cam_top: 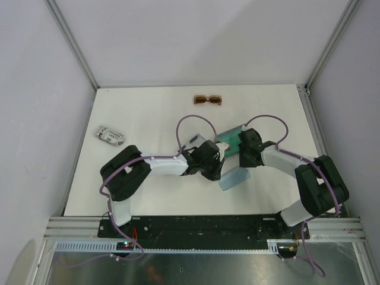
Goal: Organize the sunglasses
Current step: Pick up the folded cleaning cloth from the center of the board.
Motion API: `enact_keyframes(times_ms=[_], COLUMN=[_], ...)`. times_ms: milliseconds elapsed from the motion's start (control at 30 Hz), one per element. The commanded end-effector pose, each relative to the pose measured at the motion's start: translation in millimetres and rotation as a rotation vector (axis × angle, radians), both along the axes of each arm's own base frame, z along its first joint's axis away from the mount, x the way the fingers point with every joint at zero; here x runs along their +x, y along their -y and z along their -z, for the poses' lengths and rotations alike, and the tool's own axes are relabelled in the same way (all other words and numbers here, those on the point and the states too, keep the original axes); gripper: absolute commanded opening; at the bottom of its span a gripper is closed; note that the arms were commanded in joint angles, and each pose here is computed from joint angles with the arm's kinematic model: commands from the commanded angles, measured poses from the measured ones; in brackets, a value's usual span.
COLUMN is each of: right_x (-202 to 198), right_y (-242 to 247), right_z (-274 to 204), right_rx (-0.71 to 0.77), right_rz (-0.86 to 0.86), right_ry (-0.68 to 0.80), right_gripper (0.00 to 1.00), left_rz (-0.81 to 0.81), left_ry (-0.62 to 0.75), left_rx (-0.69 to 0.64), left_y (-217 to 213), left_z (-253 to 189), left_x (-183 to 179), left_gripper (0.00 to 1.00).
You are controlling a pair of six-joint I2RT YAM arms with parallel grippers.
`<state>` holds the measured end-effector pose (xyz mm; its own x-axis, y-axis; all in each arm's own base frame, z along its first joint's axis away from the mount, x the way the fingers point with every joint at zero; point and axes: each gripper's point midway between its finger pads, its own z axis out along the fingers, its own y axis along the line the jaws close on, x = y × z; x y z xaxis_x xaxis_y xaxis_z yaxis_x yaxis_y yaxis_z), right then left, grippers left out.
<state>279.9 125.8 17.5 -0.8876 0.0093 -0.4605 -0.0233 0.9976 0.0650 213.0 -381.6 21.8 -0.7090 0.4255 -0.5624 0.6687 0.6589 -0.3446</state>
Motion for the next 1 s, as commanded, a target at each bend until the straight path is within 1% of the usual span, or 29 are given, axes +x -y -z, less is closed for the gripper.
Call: enact_keyframes(times_ms=[0,233,333,467,500,733,967], right_x=[4.1,0.0,-0.6,-0.6,-0.4,10.7,25.2], right_y=[-5.4,-9.1,-10.4,-10.9,-11.4,-10.6,-0.3], right_z=[4.5,11.4,10.8,6.0,4.2,-18.9,-33.3], right_rx=[0.005,0.006,0.011,0.017,0.020,0.059,0.103], right_rz=[-0.023,-0.036,-0.041,-0.045,-0.047,-0.023,0.028], right_ry=[-0.005,-0.030,-0.031,-0.022,-0.017,0.061,0.114], right_gripper=[0.30,0.27,0.20,0.04,0.02,0.00,0.00], left_rz=[0.029,0.039,0.040,0.035,0.035,0.024,-0.026], left_ry=[-0.002,-0.011,-0.013,-0.006,-0.004,0.020,0.072], left_rx=[-0.026,-0.032,-0.032,-0.034,-0.034,-0.045,-0.060], left_y=[5.5,7.2,8.0,9.0,9.4,16.3,27.2], left_z=[-6.1,-6.2,-5.6,-7.5,-7.9,-16.3,-30.7], left_x=[-5.4,-7.3,-6.5,-4.0,-3.3,7.0,29.8], left_gripper=[0.20,0.06,0.01,0.00,0.00,0.00,0.00])
